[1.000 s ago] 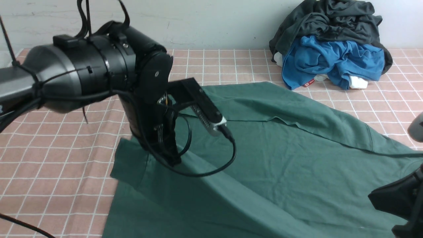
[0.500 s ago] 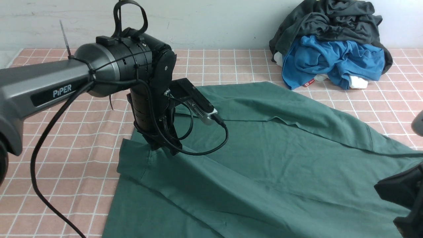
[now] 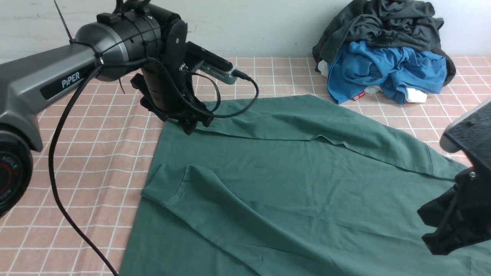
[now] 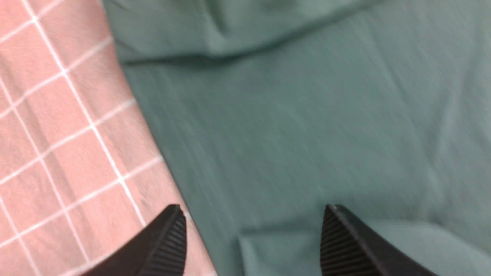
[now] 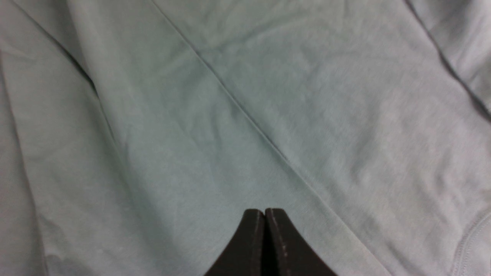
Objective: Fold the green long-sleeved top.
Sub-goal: Use the left arm to clamp the cuff farthest from it
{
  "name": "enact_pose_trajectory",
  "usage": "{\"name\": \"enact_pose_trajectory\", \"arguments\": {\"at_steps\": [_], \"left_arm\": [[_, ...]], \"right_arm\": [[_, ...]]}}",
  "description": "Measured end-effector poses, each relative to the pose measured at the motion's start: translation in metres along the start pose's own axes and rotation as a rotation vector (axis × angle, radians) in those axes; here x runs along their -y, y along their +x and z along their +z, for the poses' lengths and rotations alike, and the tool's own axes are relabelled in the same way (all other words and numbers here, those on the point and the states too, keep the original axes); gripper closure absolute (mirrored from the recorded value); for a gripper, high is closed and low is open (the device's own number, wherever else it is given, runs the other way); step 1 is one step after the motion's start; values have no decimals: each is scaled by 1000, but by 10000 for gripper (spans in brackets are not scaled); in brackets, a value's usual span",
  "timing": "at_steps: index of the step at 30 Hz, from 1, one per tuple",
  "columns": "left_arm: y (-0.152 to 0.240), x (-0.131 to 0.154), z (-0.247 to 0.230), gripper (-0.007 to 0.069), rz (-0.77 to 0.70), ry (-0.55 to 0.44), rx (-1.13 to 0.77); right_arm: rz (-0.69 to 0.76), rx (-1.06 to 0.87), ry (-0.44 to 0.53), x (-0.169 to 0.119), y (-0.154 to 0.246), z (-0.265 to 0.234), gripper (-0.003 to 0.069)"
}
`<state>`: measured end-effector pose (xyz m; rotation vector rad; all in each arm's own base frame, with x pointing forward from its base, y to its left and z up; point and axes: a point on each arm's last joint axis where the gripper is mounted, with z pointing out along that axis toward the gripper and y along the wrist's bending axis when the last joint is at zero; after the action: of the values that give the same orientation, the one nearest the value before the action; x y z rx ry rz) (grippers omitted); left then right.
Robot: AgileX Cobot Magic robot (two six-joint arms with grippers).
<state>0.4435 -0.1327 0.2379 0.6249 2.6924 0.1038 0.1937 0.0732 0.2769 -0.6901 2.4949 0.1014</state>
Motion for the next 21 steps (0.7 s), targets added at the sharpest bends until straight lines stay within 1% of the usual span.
{"name": "enact_pose_trajectory", "arguments": {"at_steps": [5, 11, 15, 21], "left_arm": [[-10, -30, 38, 184, -112, 10, 6], [-23, -56, 72, 184, -235, -10, 61], [-27, -63, 87, 184, -269, -8, 87], [-28, -57, 106, 184, -301, 49, 114]], "right_arm": [[-2, -26, -1, 1, -2, 11, 673], [-8, 24, 14, 4, -17, 2, 673], [-10, 78, 25, 6, -28, -6, 673], [-9, 102, 31, 7, -36, -10, 673]]}}
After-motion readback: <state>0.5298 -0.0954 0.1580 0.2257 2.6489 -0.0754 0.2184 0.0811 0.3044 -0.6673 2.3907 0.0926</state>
